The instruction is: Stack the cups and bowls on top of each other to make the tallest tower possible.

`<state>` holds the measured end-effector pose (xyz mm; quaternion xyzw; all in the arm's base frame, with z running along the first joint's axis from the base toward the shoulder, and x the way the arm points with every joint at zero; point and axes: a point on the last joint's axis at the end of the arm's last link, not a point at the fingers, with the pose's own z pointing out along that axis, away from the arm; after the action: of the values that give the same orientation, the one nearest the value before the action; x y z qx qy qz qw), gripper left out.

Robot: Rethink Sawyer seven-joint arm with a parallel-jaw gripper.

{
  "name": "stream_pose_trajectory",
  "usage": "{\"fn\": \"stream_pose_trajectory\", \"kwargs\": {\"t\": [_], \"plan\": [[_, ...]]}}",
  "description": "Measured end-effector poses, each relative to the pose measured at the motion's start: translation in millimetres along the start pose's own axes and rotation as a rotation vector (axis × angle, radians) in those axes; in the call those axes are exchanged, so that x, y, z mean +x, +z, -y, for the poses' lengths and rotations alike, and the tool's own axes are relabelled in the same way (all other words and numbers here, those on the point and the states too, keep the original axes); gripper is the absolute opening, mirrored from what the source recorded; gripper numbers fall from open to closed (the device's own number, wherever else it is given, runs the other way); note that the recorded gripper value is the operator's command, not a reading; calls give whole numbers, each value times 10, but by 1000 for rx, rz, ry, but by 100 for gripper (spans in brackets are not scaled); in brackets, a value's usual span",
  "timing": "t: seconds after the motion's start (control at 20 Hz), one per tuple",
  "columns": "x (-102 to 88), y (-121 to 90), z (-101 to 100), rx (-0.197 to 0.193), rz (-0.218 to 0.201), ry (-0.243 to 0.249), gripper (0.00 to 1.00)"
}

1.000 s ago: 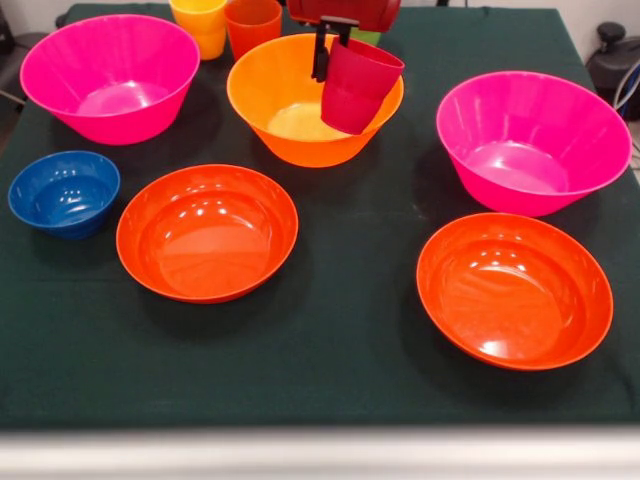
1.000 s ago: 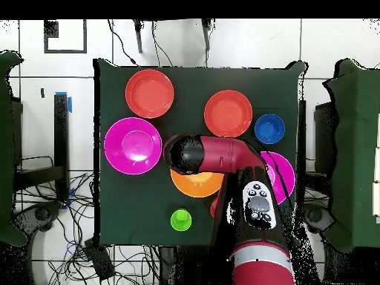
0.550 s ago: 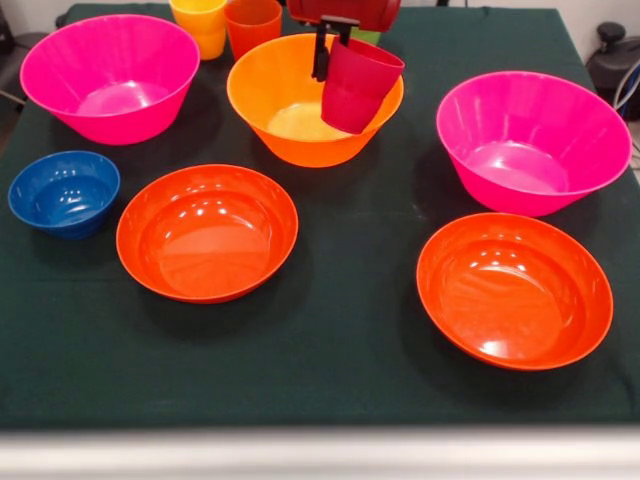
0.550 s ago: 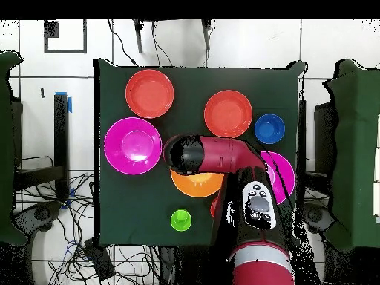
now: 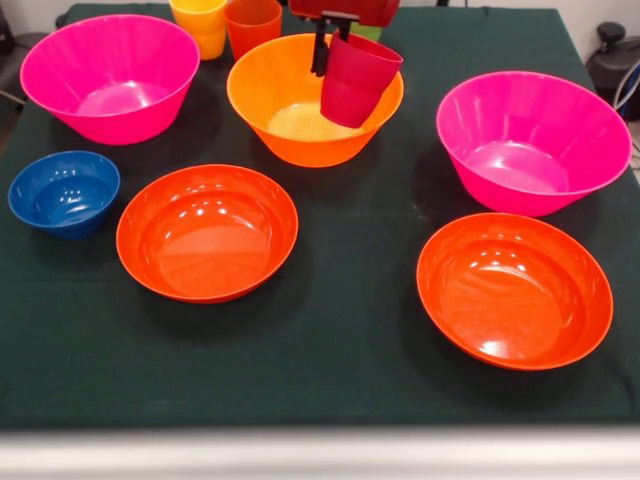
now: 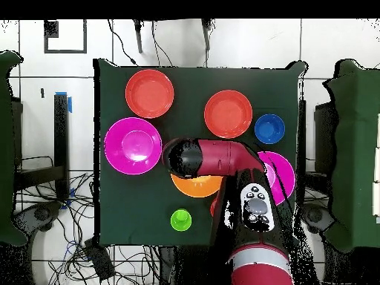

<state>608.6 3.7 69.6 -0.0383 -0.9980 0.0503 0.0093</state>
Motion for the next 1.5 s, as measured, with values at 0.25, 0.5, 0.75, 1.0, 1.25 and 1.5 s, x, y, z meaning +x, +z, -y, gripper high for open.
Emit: {"fn": "stream_pose_trajectory", "kwargs": {"t": [0.25, 0.5, 0.75, 1.0, 1.25, 1.5], "plan": [[161, 61, -13, 5, -28, -19, 0], [375, 138, -25, 12, -64, -45, 0], [543, 194, -28, 19, -92, -69, 0], [659, 226, -7, 26, -109, -86, 0], [699, 242, 15, 36, -112, -103, 0], [719, 255, 51, 45, -112, -117, 0]]}}
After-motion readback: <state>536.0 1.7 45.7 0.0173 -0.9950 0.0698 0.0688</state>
